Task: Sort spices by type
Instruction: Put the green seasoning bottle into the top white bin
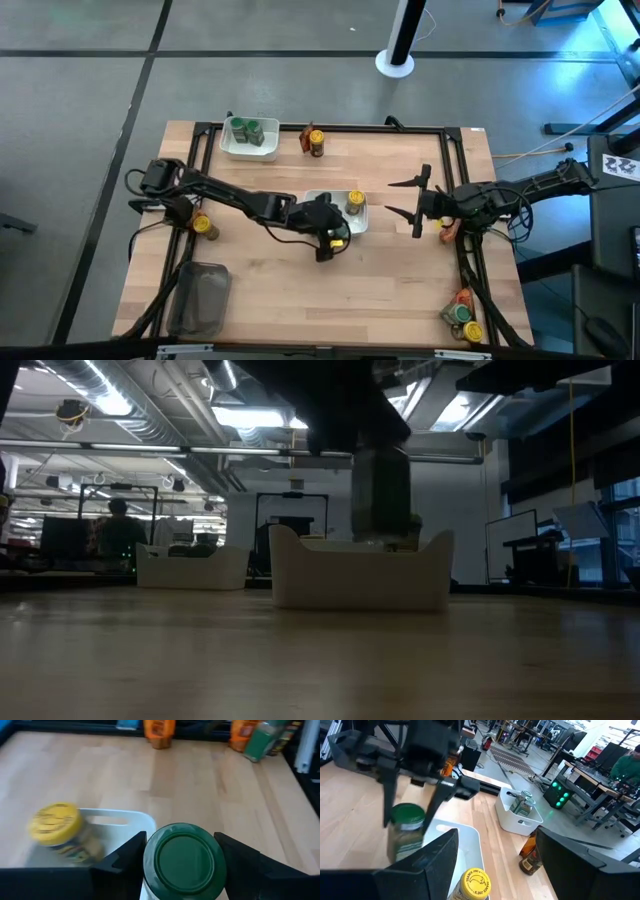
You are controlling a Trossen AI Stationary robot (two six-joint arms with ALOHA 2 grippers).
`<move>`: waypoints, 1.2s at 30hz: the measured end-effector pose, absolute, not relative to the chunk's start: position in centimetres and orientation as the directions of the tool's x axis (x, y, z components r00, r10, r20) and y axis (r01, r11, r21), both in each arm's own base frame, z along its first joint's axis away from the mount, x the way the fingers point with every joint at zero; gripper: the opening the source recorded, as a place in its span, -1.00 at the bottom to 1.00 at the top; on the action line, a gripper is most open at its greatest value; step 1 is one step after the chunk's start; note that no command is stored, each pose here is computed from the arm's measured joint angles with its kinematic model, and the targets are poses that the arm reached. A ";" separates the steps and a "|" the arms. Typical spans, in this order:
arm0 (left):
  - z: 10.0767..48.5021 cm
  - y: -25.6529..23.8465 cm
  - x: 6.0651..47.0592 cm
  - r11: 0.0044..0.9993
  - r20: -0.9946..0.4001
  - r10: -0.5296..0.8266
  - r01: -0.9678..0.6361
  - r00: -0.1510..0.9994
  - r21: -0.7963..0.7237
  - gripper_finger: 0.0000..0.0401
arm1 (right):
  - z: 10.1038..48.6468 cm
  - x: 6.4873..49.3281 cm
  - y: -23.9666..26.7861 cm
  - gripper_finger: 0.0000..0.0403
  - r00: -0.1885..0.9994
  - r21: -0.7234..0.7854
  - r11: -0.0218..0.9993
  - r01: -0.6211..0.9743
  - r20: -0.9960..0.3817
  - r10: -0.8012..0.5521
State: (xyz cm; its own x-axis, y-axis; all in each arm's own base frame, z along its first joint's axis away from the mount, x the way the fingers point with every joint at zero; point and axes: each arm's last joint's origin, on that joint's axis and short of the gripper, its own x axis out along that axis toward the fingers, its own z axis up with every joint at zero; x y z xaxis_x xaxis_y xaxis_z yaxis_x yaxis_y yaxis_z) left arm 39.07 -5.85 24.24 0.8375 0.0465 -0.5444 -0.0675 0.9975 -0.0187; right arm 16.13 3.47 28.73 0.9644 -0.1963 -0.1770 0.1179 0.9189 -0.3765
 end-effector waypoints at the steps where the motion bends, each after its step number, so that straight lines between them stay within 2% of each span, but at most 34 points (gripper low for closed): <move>1: 24.6 -5.8 38.8 0.997 -0.546 0.059 -0.076 0.836 -0.010 -0.05 | 28.7 16.1 3.5 0.31 0.964 -0.376 0.919 0.118 -0.177 -0.196; 13: 29.9 -4.4 35.1 0.976 -0.490 0.214 -0.204 0.845 0.074 -0.05 | 28.7 16.1 3.5 0.31 0.963 -0.379 0.918 0.116 -0.183 -0.197; 24: 33.0 -1.0 31.1 0.877 -0.462 0.478 -0.441 0.747 0.193 -0.05 | 28.7 16.1 3.5 0.31 0.964 -0.378 0.918 0.116 -0.182 -0.197; 36: 31.6 6.8 28.0 0.714 -0.471 0.678 -0.659 0.565 0.237 -0.05 | 28.7 16.1 3.5 0.31 0.963 -0.379 0.918 0.116 -0.183 -0.197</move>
